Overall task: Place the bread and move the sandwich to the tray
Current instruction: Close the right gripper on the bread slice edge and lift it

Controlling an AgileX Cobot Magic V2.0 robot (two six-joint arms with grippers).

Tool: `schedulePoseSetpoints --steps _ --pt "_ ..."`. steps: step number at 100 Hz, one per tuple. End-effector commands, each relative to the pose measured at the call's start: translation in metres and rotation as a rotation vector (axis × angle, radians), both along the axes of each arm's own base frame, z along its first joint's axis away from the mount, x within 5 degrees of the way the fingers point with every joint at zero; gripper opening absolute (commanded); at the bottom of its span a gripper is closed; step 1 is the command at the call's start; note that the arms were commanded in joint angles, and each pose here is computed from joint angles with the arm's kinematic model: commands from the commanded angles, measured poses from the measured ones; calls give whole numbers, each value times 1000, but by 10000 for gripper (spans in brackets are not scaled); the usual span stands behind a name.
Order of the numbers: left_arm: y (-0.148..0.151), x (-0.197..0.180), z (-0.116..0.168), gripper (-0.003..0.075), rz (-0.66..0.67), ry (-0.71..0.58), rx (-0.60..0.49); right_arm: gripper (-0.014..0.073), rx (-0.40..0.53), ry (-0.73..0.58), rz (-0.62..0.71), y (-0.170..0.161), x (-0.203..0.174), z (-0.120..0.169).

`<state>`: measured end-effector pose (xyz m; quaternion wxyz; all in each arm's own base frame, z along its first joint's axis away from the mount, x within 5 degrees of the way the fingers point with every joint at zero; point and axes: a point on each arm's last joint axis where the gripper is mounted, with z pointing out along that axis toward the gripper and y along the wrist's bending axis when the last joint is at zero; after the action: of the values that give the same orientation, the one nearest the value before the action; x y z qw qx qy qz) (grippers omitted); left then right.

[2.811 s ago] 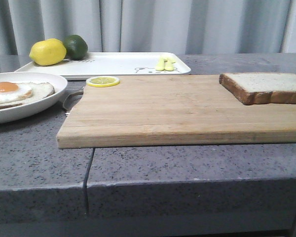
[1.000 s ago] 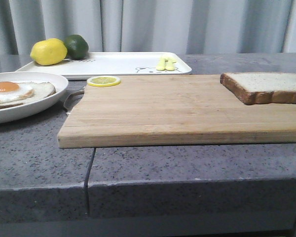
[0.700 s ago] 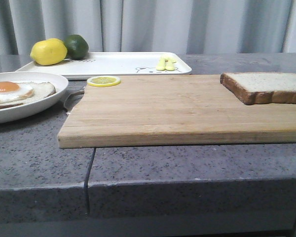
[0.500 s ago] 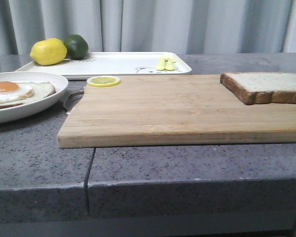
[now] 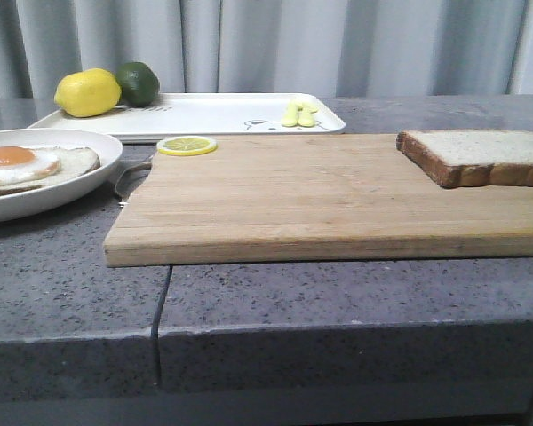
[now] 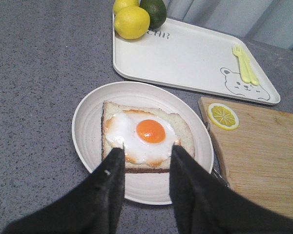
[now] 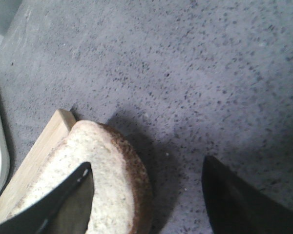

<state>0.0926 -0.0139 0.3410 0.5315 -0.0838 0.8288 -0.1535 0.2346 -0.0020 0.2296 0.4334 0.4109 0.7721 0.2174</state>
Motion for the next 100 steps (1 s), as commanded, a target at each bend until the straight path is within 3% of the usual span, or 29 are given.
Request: schedulePoseSetpoints --steps 1,77,100 --pt "0 3 15 211 14 -82 -26 484 -5 -121 -24 1 9 17" --pt "0 3 16 211 15 -84 -26 480 0 -50 26 17 37 1" --pt "0 3 16 211 16 -86 -26 315 0 -47 27 17 37 0"
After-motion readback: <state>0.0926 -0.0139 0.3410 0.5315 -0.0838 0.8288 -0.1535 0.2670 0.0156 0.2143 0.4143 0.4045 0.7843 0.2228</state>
